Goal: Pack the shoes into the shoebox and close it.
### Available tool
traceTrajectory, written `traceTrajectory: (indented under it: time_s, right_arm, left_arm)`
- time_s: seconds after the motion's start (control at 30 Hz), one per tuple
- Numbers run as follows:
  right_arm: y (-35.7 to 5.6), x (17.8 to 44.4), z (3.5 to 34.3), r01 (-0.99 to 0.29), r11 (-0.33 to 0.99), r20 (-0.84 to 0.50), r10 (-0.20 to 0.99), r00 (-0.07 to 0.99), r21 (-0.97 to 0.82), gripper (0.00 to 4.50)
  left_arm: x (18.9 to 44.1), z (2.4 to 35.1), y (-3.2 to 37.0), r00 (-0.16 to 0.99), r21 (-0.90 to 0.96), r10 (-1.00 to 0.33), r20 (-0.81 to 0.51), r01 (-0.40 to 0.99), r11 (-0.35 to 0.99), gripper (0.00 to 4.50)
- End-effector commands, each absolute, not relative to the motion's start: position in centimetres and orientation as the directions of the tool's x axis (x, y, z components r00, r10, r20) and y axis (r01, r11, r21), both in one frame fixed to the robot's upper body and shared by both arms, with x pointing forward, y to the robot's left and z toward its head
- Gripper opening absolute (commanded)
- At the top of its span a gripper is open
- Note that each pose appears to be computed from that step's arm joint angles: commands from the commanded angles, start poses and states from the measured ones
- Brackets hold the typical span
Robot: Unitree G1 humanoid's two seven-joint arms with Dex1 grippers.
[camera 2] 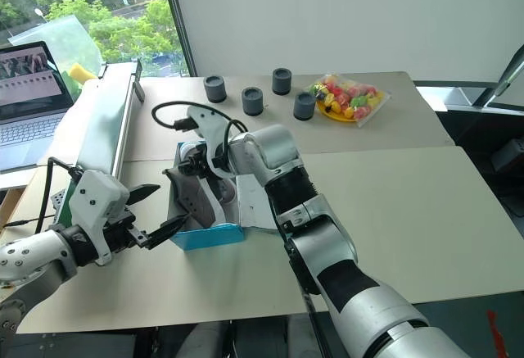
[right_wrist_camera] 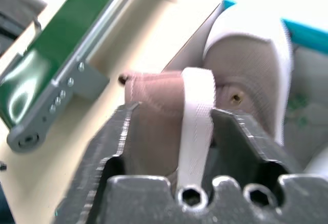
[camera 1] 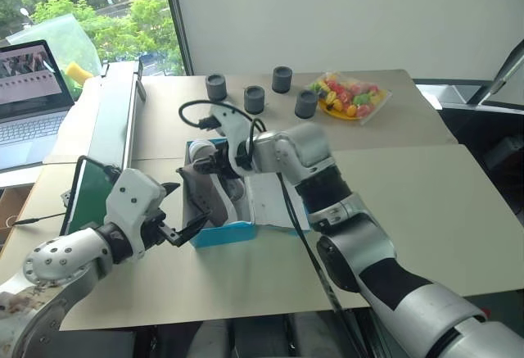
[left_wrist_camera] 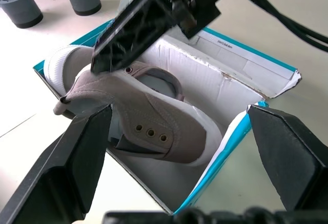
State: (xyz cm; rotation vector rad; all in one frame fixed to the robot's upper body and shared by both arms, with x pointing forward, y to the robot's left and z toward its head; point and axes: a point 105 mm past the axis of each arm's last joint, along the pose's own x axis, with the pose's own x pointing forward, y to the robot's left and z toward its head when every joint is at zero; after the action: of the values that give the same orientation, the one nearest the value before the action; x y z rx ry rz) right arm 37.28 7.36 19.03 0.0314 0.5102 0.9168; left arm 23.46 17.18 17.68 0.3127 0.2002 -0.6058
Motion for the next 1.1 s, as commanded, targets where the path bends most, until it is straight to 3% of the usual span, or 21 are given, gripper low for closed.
traceTrajectory:
  time_s: [0.03, 0.13, 0.33, 0.53, 0.93, 1.1]
  right_arm:
    - [7.4, 37.5, 20.9, -0.750, 0.619, -0.310, 0.778, 0.546, 0.234, 1.07]
    - [7.5, 37.3, 20.8, -0.745, 0.618, -0.290, 0.783, 0.550, 0.252, 0.05]
    - [8.1, 36.7, 20.3, -0.759, 0.602, -0.295, 0.793, 0.532, 0.249, 0.05]
    - [11.7, 35.3, 19.2, -0.798, 0.552, -0.298, 0.825, 0.480, 0.242, 0.05]
    - [15.2, 33.9, 12.0, -0.845, 0.501, -0.454, 0.807, 0.379, 0.185, 0.05]
    - [14.5, 35.4, 13.3, -0.847, 0.519, -0.424, 0.797, 0.430, 0.116, 0.05]
  left_arm:
    - [23.3, 18.7, 17.1, 0.811, 0.266, -0.530, -0.249, 0.583, 0.768, 4.50]
    - [23.3, 18.8, 17.2, 0.811, 0.271, -0.528, -0.252, 0.583, 0.766, 4.50]
    - [23.2, 18.9, 17.3, 0.812, 0.275, -0.527, -0.253, 0.582, 0.765, 4.50]
    - [23.1, 18.9, 17.4, 0.814, 0.275, -0.522, -0.255, 0.578, 0.768, 4.50]
    - [22.7, 18.9, 17.5, 0.826, 0.267, -0.500, -0.260, 0.559, 0.785, 4.50]
    - [22.4, 18.8, 17.4, 0.828, 0.263, -0.496, -0.260, 0.556, 0.789, 4.50]
